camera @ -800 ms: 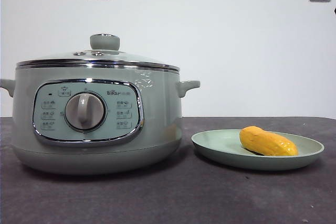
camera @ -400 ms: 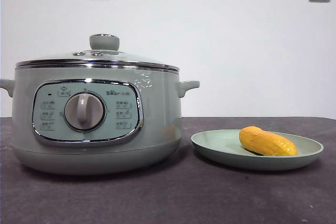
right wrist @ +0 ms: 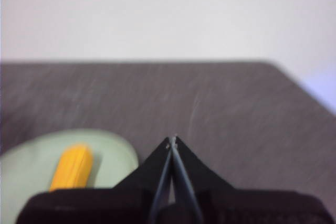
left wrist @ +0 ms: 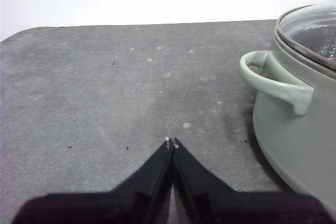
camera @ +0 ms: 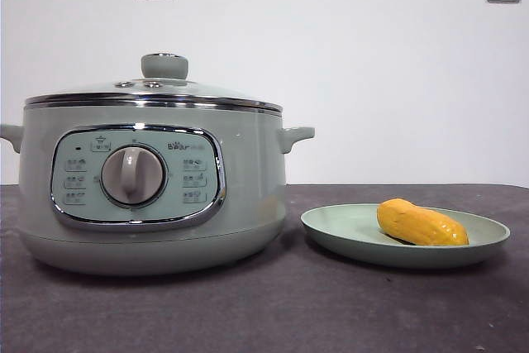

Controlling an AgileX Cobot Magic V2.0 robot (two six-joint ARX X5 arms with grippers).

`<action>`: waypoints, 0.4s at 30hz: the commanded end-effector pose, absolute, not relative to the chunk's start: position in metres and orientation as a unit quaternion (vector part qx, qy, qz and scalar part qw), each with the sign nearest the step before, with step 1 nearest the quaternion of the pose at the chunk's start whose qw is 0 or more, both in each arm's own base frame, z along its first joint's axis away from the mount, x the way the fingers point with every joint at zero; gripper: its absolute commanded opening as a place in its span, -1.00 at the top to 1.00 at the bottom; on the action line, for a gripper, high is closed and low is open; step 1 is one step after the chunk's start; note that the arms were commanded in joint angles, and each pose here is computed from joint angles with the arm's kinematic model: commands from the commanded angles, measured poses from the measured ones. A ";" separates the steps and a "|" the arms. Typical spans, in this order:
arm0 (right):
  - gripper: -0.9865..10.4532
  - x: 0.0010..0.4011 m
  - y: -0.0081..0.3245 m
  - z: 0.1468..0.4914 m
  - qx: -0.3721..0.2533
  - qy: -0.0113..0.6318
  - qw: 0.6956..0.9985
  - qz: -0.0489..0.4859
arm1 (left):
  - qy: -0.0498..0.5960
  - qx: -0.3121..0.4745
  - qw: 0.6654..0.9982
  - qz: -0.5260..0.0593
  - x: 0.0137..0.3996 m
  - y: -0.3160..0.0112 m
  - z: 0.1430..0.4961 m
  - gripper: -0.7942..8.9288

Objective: Take the corn out from the steamer,put the corn on the plate,close the lid

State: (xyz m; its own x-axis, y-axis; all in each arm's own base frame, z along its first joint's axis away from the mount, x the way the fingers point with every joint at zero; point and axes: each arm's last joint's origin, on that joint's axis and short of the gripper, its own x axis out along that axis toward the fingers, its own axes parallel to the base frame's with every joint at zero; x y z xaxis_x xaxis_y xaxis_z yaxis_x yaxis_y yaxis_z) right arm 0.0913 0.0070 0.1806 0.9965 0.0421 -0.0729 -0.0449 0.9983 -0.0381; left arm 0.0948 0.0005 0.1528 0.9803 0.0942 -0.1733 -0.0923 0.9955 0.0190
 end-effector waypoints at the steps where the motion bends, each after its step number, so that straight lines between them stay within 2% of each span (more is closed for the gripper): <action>1: 0.83 0.093 0.008 0.169 -0.016 0.043 0.998 0.040 | 0.091 0.007 0.995 0.048 0.095 0.001 0.148 0.84; 4: 0.83 0.095 0.010 0.159 -0.015 0.058 0.996 0.061 | 0.091 0.007 0.995 0.047 0.095 0.001 0.148 0.84; 12: 0.82 0.095 0.010 0.148 -0.015 0.087 0.994 0.060 | 0.091 0.007 0.995 0.047 0.095 0.001 0.148 0.84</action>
